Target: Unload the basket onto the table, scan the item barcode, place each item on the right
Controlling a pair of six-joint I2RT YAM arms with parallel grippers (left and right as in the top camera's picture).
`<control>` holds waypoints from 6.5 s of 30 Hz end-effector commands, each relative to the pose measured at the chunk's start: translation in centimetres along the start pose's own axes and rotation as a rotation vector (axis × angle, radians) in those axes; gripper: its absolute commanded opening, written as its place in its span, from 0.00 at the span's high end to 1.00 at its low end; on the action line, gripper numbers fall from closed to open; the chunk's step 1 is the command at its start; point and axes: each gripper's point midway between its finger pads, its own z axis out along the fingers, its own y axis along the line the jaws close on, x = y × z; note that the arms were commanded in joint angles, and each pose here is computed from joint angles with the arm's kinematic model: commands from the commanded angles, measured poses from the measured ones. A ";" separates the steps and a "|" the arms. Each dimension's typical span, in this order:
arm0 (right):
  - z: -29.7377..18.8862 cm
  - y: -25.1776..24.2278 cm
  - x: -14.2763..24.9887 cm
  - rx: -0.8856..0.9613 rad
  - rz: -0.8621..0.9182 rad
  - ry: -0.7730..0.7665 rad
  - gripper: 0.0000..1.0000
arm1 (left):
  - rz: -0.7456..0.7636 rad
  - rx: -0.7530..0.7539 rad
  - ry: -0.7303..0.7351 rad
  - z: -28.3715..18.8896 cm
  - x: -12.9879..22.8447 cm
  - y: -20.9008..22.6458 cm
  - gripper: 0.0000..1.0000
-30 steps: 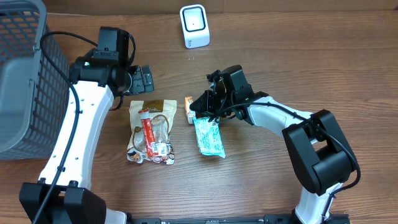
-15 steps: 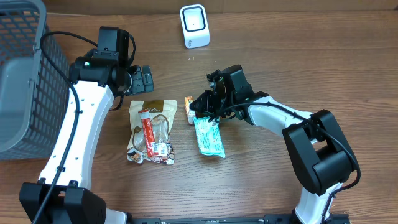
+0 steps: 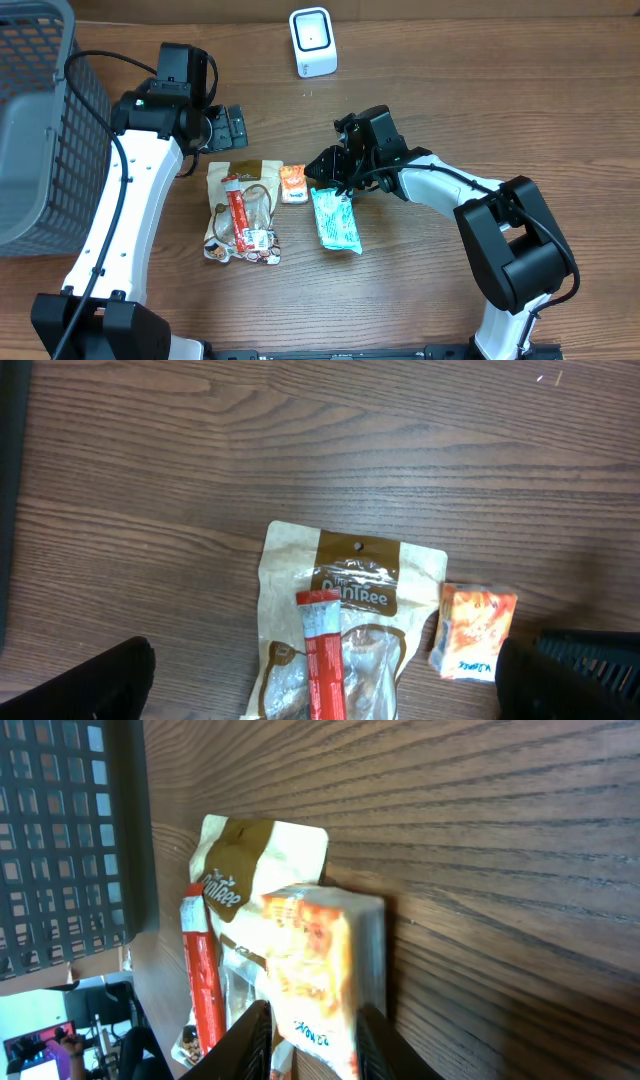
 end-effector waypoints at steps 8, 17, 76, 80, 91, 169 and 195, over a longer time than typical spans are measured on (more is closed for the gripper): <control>-0.1 0.8 0.3 -0.038 -0.037 0.023 0.64 | -0.016 -0.002 -0.015 -0.3 -0.6 0.0 0.00; -6.0 5.1 -3.7 -0.039 -0.126 -0.079 0.57 | -0.016 -0.002 -0.015 -0.3 -0.6 0.0 0.00; -9.9 0.3 9.6 0.519 -0.077 0.267 0.76 | -0.016 -0.002 -0.015 -0.3 -0.6 0.0 0.00; -9.9 0.3 9.6 0.519 -0.075 0.268 0.95 | -0.016 -0.002 -0.015 -0.3 -0.6 0.0 0.00; -12.7 5.8 3.1 0.386 -0.105 0.093 0.96 | -0.016 -0.002 -0.015 -0.3 -0.6 0.0 0.00; -7.4 -0.6 8.7 0.805 -0.024 0.094 0.11 | -0.016 -0.001 -0.015 -0.3 -0.6 0.0 0.00; -17.1 -7.9 7.2 1.216 0.062 0.084 0.24 | -0.016 -0.002 -0.015 -0.3 -0.6 0.0 0.00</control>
